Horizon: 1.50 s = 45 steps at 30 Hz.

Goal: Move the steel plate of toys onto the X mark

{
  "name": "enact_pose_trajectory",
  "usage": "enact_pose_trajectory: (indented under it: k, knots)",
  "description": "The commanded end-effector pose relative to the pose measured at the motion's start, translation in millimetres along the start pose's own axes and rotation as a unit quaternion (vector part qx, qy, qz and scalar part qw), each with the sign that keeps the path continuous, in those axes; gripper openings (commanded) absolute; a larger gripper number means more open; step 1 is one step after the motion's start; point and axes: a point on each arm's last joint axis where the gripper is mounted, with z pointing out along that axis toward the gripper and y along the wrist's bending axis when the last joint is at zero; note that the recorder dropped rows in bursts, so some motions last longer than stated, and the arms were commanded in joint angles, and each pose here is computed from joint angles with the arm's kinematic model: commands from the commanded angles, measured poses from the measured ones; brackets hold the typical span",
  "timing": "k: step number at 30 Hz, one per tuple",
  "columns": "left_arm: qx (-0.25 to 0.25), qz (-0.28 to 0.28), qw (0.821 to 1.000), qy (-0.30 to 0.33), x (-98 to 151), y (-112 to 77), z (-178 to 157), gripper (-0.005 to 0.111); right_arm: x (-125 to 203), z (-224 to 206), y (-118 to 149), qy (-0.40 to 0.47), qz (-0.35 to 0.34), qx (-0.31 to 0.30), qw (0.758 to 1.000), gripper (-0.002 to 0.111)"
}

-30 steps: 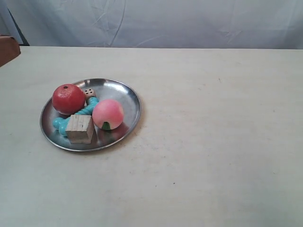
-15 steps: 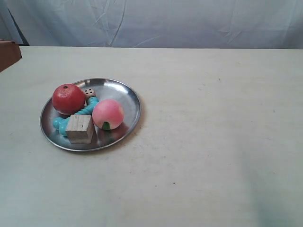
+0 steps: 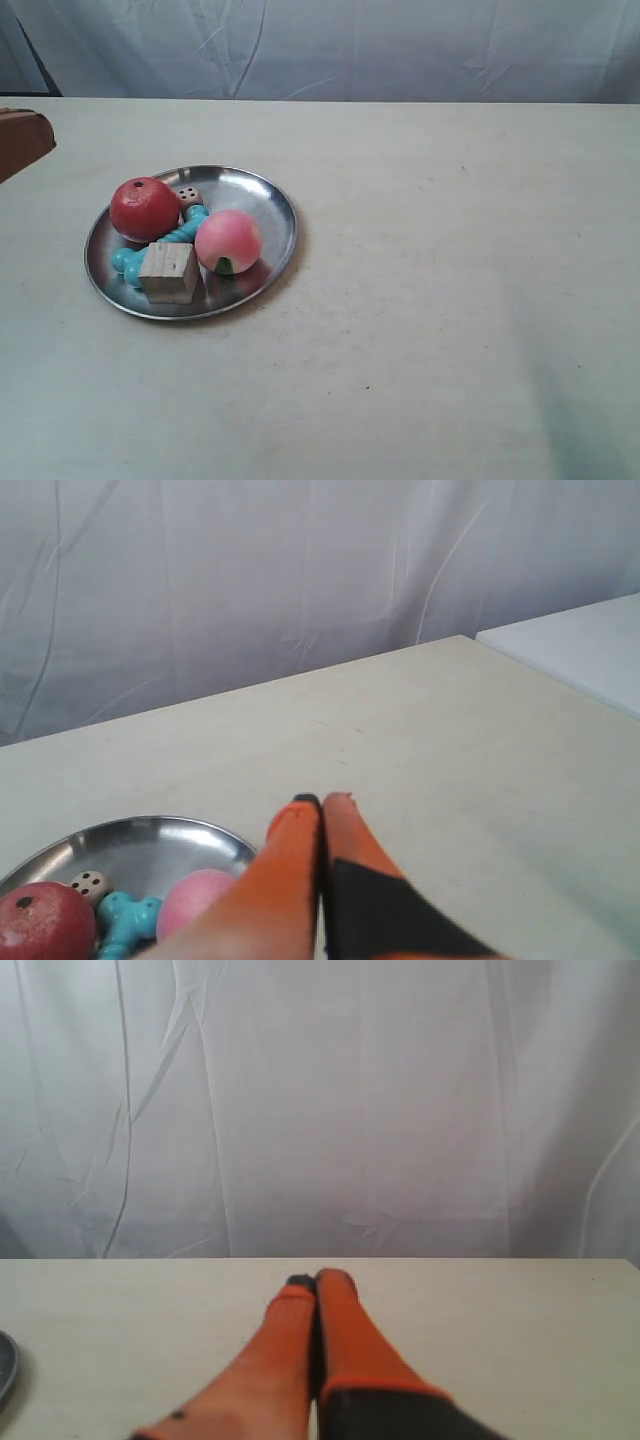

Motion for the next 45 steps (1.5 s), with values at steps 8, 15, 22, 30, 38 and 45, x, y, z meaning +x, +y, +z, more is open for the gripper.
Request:
enact_pose_trajectory:
  k: [8, 15, 22, 30, 38, 45]
  knots:
    - [0.043, 0.016, 0.998, 0.032, 6.6, -8.2, -1.3, 0.0, 0.6, -0.5, -0.2, -0.003, 0.001, 0.002, 1.0, -0.001]
    - [-0.031, 0.026, 0.999, -0.009, -1.1, 5.0, -1.0, 0.0, 0.4, -0.5, -0.2, -0.004, 0.001, 0.002, 1.0, -0.001]
    - [-0.048, 0.029, 0.998, -0.03, -4.7, 6.4, -5.3, 0.0, 0.4, -0.5, -0.2, -0.004, 0.001, 0.002, 1.0, -0.001]
    - [-0.094, 0.075, 0.99, -0.068, 25.1, 5.4, -33.1, 0.0, 0.4, -0.5, -0.2, -0.004, 0.001, 0.002, 1.0, -0.001]
    - [-0.207, 0.081, 0.971, -0.093, 63.4, 19.3, -53.4, 0.0, 0.4, -0.5, -0.2, -0.004, 0.002, 0.002, 1.0, -0.001]
    - [-0.313, -0.002, 0.94, -0.137, 84.9, 31.2, -65.0, 0.0, 0.4, -0.5, -0.2, -0.004, 0.002, 0.002, 1.0, -0.001]
